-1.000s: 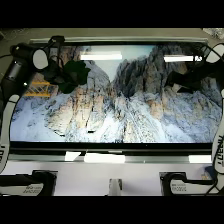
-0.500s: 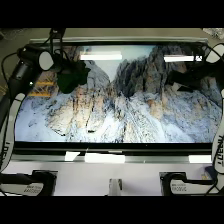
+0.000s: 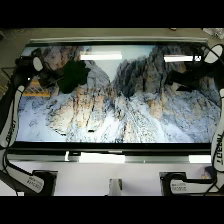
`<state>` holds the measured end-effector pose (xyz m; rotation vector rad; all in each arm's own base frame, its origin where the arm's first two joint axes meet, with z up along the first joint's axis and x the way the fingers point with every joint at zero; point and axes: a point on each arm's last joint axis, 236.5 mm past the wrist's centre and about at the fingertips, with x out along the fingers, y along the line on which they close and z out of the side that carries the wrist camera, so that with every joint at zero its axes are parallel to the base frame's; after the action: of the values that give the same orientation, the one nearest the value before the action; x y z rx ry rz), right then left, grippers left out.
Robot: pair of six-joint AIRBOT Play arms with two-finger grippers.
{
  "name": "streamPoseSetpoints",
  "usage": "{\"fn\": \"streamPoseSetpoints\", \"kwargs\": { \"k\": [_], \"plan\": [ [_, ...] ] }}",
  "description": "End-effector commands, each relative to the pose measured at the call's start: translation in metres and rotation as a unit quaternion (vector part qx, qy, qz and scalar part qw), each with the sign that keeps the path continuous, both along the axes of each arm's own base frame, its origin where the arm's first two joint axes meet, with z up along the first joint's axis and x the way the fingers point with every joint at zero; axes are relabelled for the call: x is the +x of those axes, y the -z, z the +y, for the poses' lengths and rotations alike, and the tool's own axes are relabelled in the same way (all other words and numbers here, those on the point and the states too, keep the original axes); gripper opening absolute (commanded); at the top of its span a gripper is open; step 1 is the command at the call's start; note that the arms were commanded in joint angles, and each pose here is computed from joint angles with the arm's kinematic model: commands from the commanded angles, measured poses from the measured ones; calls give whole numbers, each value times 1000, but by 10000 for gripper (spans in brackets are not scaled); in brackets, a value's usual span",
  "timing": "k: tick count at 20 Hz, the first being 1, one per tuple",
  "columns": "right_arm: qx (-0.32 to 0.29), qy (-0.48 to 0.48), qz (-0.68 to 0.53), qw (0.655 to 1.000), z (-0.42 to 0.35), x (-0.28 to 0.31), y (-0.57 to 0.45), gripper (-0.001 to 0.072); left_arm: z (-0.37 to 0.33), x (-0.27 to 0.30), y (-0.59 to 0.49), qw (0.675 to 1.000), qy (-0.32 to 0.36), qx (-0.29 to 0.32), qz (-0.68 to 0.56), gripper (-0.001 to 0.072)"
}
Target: Fold the shirts.
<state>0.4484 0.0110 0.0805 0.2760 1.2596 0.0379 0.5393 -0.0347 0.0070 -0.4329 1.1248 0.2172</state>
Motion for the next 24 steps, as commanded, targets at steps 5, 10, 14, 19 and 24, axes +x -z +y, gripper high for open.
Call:
{"fn": "streamPoseSetpoints", "kwargs": {
  "k": [5, 10, 14, 19, 24],
  "plan": [
    [3, -7, 39, 999, 2, -15, 9, 676, -2, 11, 75, 982, -58, -171, 58, 677],
    [9, 6, 31, 999, 3, -10, 8, 675, -2, 26, 96, 980, -70, -181, 40, 676],
    [10, 8, 27, 1000, 3, -8, 8, 675, -8, 41, 92, 985, -48, -168, 3, 281],
    [11, 1, 35, 999, 5, -12, 8, 656, -39, 47, 40, 987, 54, -138, -56, 38],
    [74, -70, 7, 995, 43, -16, -13, 503, -138, -1, -172, 920, 288, -40, -263, 37]
  ]
}}
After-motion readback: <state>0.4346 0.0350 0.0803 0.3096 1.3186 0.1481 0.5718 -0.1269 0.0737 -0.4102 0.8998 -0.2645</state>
